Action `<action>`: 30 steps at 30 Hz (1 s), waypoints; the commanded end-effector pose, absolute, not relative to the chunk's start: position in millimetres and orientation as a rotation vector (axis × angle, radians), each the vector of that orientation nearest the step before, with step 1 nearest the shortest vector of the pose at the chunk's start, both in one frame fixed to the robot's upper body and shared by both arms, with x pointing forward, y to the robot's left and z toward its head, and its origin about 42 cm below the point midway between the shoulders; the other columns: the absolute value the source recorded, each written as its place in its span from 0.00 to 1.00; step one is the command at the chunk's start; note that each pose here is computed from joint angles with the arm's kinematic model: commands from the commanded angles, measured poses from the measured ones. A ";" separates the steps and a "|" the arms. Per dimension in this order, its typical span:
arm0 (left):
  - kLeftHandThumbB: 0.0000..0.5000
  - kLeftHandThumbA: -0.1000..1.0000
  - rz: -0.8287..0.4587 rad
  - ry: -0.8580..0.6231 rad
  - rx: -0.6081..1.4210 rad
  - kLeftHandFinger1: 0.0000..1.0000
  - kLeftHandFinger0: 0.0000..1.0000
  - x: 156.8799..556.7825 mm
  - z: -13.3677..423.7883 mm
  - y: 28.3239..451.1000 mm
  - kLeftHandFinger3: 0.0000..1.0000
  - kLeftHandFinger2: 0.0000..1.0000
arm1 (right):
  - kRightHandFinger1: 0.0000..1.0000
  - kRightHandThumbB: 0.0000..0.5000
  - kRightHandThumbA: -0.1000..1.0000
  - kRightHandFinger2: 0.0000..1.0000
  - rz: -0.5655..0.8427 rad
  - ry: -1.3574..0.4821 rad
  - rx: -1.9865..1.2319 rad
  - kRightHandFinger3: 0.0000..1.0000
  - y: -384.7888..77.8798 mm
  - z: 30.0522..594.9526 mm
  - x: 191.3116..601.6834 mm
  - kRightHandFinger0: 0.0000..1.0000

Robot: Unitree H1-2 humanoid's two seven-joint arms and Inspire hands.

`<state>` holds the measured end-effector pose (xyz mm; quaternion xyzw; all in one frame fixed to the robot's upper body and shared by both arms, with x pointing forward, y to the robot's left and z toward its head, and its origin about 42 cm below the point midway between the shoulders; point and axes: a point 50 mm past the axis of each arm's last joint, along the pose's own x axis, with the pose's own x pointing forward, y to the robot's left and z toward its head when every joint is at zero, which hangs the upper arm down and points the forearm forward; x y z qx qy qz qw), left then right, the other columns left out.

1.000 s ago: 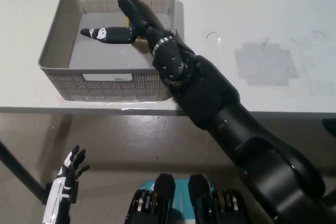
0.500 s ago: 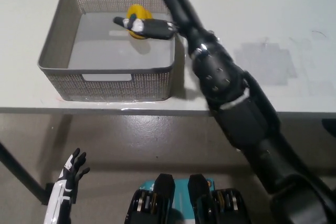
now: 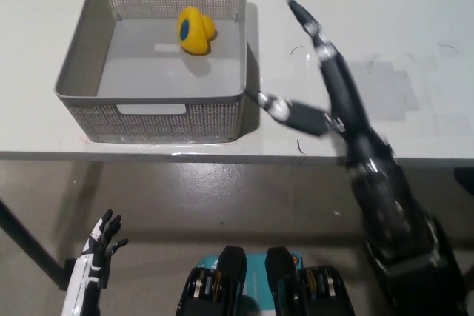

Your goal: Use the right hand to pick up a yellow duck toy and place it into a container on the left hand side

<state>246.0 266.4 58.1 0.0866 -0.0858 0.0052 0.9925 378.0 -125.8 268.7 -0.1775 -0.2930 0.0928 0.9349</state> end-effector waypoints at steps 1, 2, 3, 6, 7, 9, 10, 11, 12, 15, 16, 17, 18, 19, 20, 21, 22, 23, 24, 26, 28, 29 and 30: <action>1.00 1.00 -0.002 -0.255 0.162 1.00 0.92 257.3 72.7 264.8 1.00 1.00 | 1.00 0.56 0.96 1.00 0.235 -0.781 -0.310 1.00 -165.9 298.6 291.6 1.00; 1.00 1.00 -0.005 -0.258 0.162 1.00 0.92 258.4 73.4 263.0 1.00 1.00 | 1.00 0.57 0.99 1.00 0.259 -0.742 -0.338 1.00 -167.8 290.6 287.7 1.00; 1.00 1.00 -0.010 -0.265 0.161 1.00 0.92 260.4 75.1 262.1 1.00 1.00 | 1.00 0.59 0.98 1.00 0.278 -0.716 -0.336 1.00 -168.2 283.2 285.2 1.00; 1.00 1.00 -0.025 -0.277 0.168 1.00 0.97 264.3 78.1 258.4 1.00 1.00 | 1.00 0.61 0.94 1.00 0.285 -0.650 -0.330 1.00 -173.7 262.1 278.0 1.00; 1.00 1.00 -0.031 -0.280 0.169 1.00 0.97 265.7 78.9 256.2 1.00 1.00 | 1.00 0.61 0.94 1.00 0.279 -0.631 -0.332 1.00 -176.7 256.6 275.2 1.00; 1.00 1.00 -0.046 -0.298 0.170 1.00 0.96 271.9 83.6 254.7 1.00 1.00 | 1.00 0.58 0.95 1.00 0.265 -0.575 -0.337 1.00 -183.2 237.2 272.9 1.00; 1.00 1.00 -0.046 -0.306 0.169 1.00 0.96 275.8 85.8 254.6 1.00 1.00 | 1.00 0.58 0.96 1.00 0.256 -0.551 -0.345 1.00 -186.2 228.6 273.6 1.00; 1.00 1.00 -0.049 -0.311 0.170 1.00 0.96 278.7 87.4 254.0 1.00 1.00 | 1.00 0.58 0.97 1.00 0.246 -0.536 -0.355 1.00 -189.3 222.4 273.3 1.00; 1.00 1.00 -0.054 -0.315 0.169 1.00 0.95 281.3 88.5 253.7 1.00 1.00 | 1.00 0.58 0.97 1.00 0.239 -0.509 -0.357 1.00 -192.7 215.4 272.9 1.00; 1.00 1.00 -0.058 -0.333 0.171 1.00 0.93 290.2 93.7 253.4 1.00 1.00 | 1.00 0.61 0.99 1.00 0.209 -0.423 -0.363 1.00 -204.3 190.1 277.1 1.00; 1.00 1.00 -0.063 -0.336 0.171 1.00 0.93 292.6 94.6 253.0 1.00 1.00 | 1.00 0.59 0.99 1.00 0.194 -0.411 -0.363 1.00 -207.7 183.9 278.4 1.00; 1.00 1.00 -0.068 -0.337 0.170 1.00 0.93 295.2 95.3 252.0 1.00 1.00 | 1.00 0.56 0.98 1.00 0.175 -0.396 -0.361 1.00 -213.1 174.5 281.0 1.00; 1.00 1.00 -0.068 -0.338 0.173 1.00 0.93 296.5 95.7 251.7 1.00 1.00 | 1.00 0.56 0.98 1.00 0.163 -0.384 -0.357 1.00 -216.5 167.8 283.8 1.00; 1.00 1.00 -0.071 -0.340 0.173 1.00 0.94 298.7 96.4 250.2 1.00 1.00 | 1.00 0.56 0.98 1.00 0.155 -0.381 -0.358 1.00 -218.8 166.7 284.9 1.00; 1.00 1.00 -0.075 -0.345 0.175 1.00 0.93 300.6 97.6 248.6 1.00 1.00 | 1.00 0.53 0.98 1.00 0.142 -0.368 -0.350 1.00 -222.3 161.4 288.1 1.00; 1.00 1.00 -0.078 -0.348 0.184 1.00 0.93 302.3 98.3 248.0 1.00 1.00 | 1.00 0.51 0.97 1.00 0.131 -0.352 -0.336 1.00 -224.8 156.1 291.2 1.00; 1.00 1.00 -0.081 -0.350 0.186 1.00 0.93 304.6 99.0 247.2 1.00 1.00 | 1.00 0.49 0.96 1.00 0.122 -0.334 -0.322 1.00 -227.0 151.2 294.8 1.00; 1.00 1.00 -0.082 -0.353 0.191 1.00 0.93 306.7 100.1 246.3 1.00 1.00 | 1.00 0.47 0.96 1.00 0.118 -0.314 -0.307 1.00 -229.7 144.2 299.2 1.00; 1.00 1.00 -0.085 -0.356 0.192 1.00 0.93 308.4 101.0 245.6 1.00 1.00 | 1.00 0.47 0.96 1.00 0.112 -0.302 -0.302 1.00 -231.2 140.5 302.1 1.00; 1.00 1.00 -0.085 -0.356 0.177 1.00 0.92 310.7 102.1 243.3 1.00 1.00 | 1.00 0.43 0.99 1.00 0.105 -0.281 -0.292 1.00 -234.3 132.9 307.9 1.00; 1.00 1.00 -0.085 -0.351 0.174 1.00 0.92 310.4 101.4 240.9 1.00 1.00 | 1.00 0.43 1.00 1.00 0.099 -0.268 -0.292 1.00 -236.9 127.8 309.6 1.00; 1.00 1.00 -0.088 -0.353 0.174 1.00 0.93 310.6 102.0 240.7 1.00 1.00 | 1.00 0.42 1.00 1.00 0.098 -0.263 -0.285 1.00 -236.9 125.5 311.6 1.00; 1.00 1.00 -0.090 -0.354 0.175 1.00 0.93 311.4 102.8 240.5 1.00 1.00 | 1.00 0.42 1.00 1.00 0.095 -0.257 -0.277 1.00 -236.9 123.7 313.4 1.00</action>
